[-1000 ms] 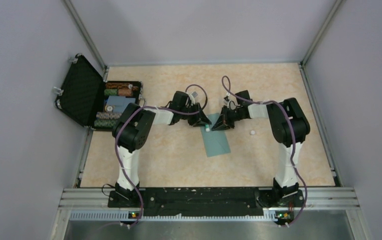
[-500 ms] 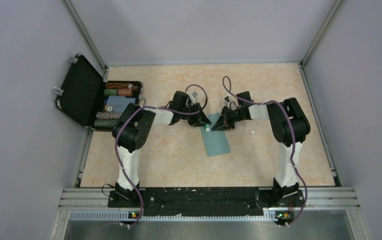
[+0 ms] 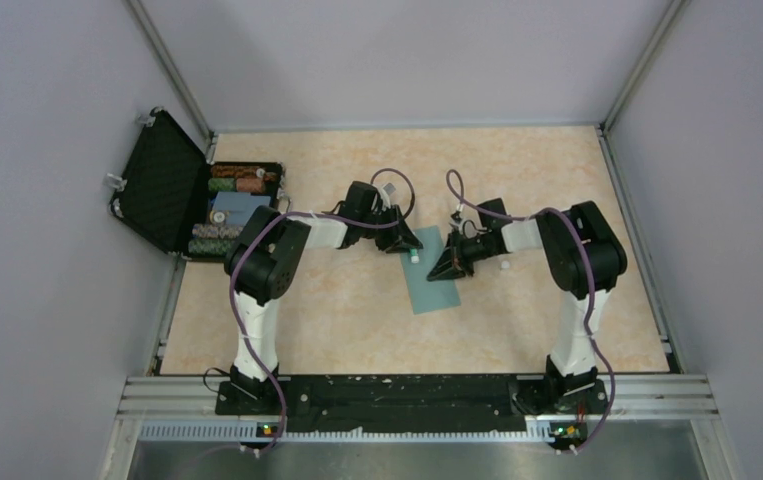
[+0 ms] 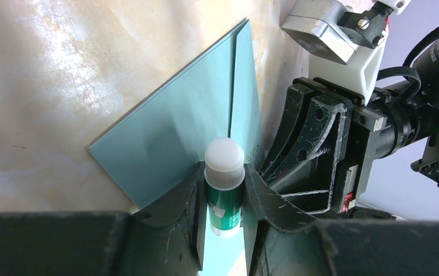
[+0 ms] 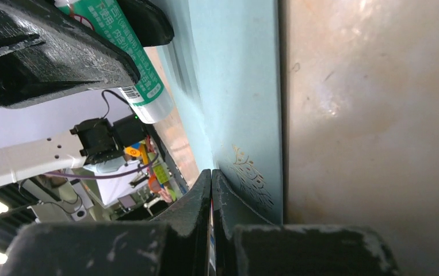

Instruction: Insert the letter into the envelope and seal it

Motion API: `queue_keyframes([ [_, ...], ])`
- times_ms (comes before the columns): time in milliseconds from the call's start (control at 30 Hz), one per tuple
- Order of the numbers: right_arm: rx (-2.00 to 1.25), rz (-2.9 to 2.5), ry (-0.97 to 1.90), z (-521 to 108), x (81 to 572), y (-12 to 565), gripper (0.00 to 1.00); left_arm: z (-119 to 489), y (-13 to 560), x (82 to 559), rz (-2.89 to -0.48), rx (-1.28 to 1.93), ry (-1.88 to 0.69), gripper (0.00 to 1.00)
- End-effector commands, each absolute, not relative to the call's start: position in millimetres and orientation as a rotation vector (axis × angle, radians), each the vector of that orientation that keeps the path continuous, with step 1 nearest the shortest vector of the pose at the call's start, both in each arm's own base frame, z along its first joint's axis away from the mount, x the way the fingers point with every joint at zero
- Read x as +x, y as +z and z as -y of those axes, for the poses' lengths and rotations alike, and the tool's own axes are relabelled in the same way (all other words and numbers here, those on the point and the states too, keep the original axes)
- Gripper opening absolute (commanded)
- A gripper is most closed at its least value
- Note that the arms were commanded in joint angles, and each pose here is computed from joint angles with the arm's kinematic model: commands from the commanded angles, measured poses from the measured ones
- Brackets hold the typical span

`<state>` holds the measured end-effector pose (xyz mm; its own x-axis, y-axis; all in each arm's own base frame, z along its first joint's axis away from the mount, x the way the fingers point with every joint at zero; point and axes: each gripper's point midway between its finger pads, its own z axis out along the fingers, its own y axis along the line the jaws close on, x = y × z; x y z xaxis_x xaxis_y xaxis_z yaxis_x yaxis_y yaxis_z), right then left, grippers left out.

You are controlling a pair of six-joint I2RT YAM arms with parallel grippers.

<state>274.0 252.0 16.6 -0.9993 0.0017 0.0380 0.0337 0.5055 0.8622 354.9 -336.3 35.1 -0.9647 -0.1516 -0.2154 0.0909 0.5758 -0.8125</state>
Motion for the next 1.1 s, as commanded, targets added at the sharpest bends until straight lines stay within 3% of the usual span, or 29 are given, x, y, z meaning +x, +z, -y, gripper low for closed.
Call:
queue_keyframes([
  [0,-0.022,2.777,-1.534,-250,284,20,0.0,323,3,347,-2.646,-0.088,-1.178,0.0],
  [600,0.002,2.872,-1.551,-258,354,9,0.0,319,3,340,-2.658,-0.048,-1.165,0.0],
  [1067,-0.04,2.755,-1.532,-243,289,9,0.0,318,5,345,-2.648,-0.044,-1.148,0.0],
])
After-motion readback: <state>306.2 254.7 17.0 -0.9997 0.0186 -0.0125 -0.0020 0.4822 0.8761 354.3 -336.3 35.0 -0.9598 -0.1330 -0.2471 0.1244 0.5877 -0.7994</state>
